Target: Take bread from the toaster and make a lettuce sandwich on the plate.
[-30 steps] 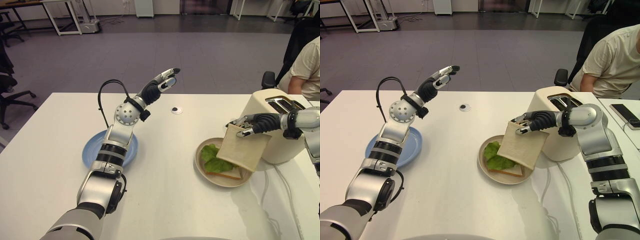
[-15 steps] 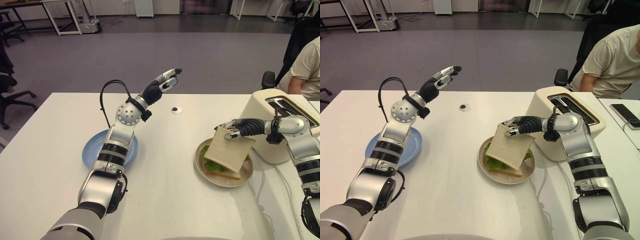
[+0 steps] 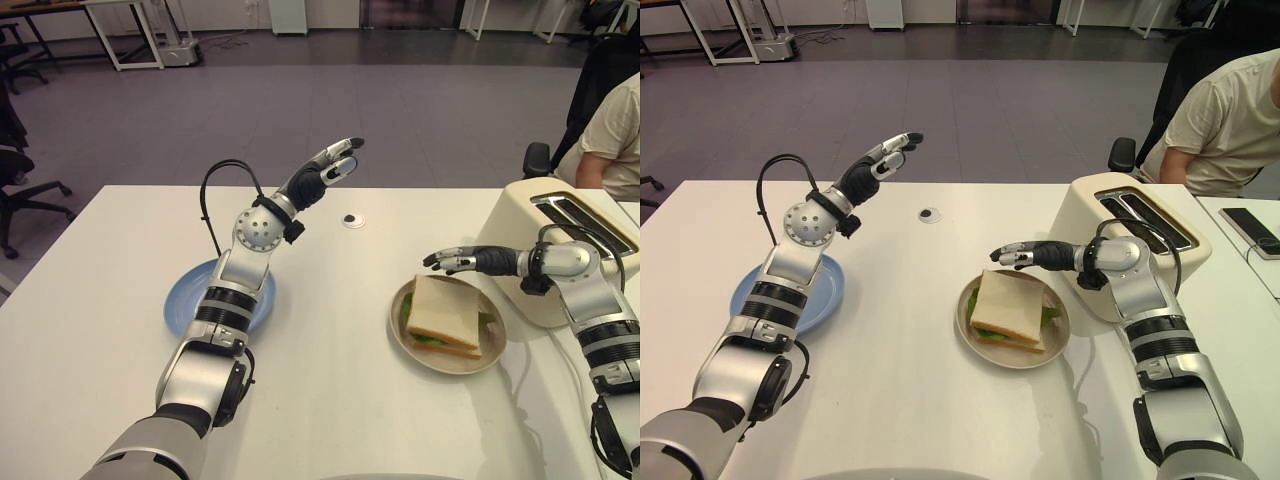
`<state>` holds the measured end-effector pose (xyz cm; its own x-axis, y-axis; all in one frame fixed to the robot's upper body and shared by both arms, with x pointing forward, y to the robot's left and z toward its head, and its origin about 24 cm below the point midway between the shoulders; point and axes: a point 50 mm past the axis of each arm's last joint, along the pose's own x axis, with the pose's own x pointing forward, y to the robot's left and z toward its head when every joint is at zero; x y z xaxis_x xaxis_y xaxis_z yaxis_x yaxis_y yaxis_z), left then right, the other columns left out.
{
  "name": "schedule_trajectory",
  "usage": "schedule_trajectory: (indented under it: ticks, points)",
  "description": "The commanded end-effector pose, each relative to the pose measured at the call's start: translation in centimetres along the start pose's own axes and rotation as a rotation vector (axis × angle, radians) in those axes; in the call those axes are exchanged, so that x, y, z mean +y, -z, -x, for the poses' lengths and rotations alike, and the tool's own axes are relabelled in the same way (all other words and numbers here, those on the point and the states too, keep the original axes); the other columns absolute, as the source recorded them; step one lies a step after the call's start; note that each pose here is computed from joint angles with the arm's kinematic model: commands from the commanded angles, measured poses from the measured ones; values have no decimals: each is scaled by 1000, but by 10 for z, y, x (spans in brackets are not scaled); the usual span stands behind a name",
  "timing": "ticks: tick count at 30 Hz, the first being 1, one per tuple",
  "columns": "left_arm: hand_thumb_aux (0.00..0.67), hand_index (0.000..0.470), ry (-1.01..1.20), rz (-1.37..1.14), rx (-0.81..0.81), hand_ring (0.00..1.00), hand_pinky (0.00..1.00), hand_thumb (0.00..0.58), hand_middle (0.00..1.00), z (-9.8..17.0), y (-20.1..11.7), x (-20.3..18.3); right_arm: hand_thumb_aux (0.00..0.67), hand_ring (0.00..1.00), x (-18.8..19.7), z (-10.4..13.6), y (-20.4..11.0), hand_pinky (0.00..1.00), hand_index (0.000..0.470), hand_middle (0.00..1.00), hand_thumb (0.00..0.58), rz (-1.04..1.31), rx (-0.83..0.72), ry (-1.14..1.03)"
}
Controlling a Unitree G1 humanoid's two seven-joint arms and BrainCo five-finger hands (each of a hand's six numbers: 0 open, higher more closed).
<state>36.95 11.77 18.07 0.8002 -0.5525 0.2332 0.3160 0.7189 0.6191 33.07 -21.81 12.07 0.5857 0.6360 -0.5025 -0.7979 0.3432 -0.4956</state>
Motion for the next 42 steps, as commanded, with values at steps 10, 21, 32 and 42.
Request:
schedule_trajectory:
  ticks: [10,21,32,42]
  points:
    - [373,262,417,414,-249,1000,1000,466,1000,9,-56,-54,670,808,6,36,-69,808,470,808,580,-103,-289,-27]
    - [670,470,1442,453,-154,1000,1000,580,1000,89,-83,-173,670,1000,111,89,-44,1000,470,1000,580,-227,94,-708]
    - [670,470,1442,194,114,1000,1000,580,1000,59,-48,-202,670,1000,126,86,19,1000,470,1000,580,-206,447,-777]
    - [670,470,1454,101,130,1000,1000,580,1000,47,-35,-198,670,1000,107,51,27,1000,470,1000,580,-120,436,-579]
